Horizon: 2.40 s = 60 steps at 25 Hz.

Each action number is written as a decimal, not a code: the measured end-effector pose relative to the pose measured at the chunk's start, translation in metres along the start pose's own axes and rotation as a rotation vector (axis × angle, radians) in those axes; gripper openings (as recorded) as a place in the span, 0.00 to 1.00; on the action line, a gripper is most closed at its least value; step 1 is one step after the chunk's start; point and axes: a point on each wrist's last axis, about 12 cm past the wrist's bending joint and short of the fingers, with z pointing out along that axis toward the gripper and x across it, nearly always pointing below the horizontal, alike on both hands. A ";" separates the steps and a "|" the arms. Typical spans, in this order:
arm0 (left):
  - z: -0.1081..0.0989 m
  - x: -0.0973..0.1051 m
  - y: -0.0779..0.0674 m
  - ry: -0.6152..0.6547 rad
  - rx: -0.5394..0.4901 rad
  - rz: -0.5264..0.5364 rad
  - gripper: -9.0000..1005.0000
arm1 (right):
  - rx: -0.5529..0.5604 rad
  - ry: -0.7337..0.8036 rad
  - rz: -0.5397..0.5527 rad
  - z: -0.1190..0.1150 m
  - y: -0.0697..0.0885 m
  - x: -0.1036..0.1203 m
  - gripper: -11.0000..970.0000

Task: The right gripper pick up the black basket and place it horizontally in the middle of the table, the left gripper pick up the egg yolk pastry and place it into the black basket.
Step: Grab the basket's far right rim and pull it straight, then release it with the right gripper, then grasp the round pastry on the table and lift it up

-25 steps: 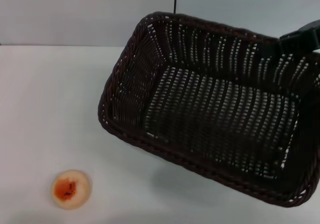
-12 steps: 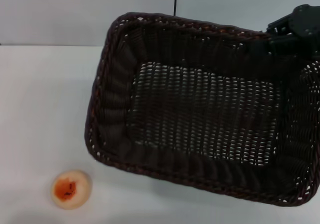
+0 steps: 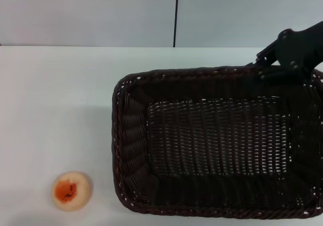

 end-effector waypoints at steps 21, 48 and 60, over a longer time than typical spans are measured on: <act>0.001 0.003 -0.001 0.000 -0.003 -0.011 0.79 | 0.024 -0.033 -0.124 0.024 -0.009 0.003 0.31; -0.001 0.007 -0.005 0.031 0.013 -0.065 0.78 | 0.113 -0.050 -0.296 0.018 -0.015 -0.029 0.39; -0.004 0.013 -0.003 0.191 0.079 -0.045 0.78 | 0.250 -0.349 -0.315 0.012 -0.006 -0.016 0.42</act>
